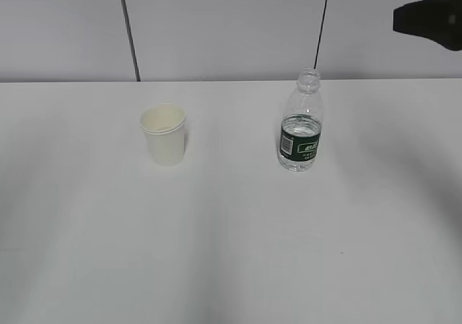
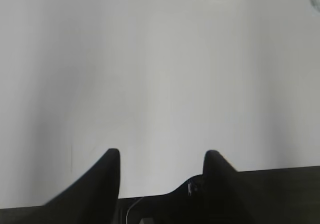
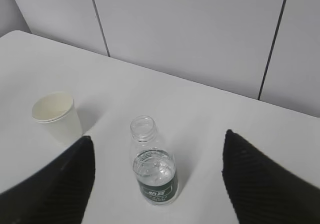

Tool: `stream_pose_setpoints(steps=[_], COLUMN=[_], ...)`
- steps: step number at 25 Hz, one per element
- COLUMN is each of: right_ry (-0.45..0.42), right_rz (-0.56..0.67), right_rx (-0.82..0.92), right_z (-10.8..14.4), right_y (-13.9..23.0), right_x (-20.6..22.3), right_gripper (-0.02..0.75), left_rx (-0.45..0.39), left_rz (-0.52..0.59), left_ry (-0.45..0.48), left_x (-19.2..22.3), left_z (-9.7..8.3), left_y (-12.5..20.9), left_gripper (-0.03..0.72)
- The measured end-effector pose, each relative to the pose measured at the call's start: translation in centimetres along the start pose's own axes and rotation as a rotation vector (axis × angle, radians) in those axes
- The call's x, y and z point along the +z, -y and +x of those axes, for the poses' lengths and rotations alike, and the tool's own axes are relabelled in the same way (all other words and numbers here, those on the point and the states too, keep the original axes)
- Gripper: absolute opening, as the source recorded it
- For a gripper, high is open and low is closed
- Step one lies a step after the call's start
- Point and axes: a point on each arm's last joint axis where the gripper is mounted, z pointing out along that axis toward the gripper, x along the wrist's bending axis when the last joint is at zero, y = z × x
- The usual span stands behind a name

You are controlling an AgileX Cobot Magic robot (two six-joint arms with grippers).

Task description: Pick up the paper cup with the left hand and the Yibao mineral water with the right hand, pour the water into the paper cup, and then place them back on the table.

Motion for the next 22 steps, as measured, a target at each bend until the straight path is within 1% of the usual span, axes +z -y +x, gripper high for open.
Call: stream_pose_setpoints(steps=[3,9,11,16,22], right_ry=[0.018,0.159,0.185,0.195,0.193], right_rz=[0.018,0.064,0.083,0.115,0.111], right_rx=[0.014,0.046,0.056,0.071,0.069], right_z=[0.0,-1.1,-1.2,-1.2,-0.8], right_y=[0.9,3.2,4.0,5.2,5.4], right_x=[-0.1,0.0,0.0,0.1,-0.4], right_gripper=[0.585,0.585,0.585,0.585,0.585], left_rx=[0.033,0.070,0.082,0.096,0.096], left_rz=[-0.059,-0.145,-0.183,-0.245,-0.356], left_ry=[0.018,0.044,0.050,0.061,0.080], left_x=[-1.3,-1.6,-1.3,-0.1,0.1], left_z=[0.4,1.2,1.5,2.1,2.8], left_y=[1.7,5.5,6.7,9.6,12.5], left_gripper=[0.339,0.339,0.339,0.333,0.332])
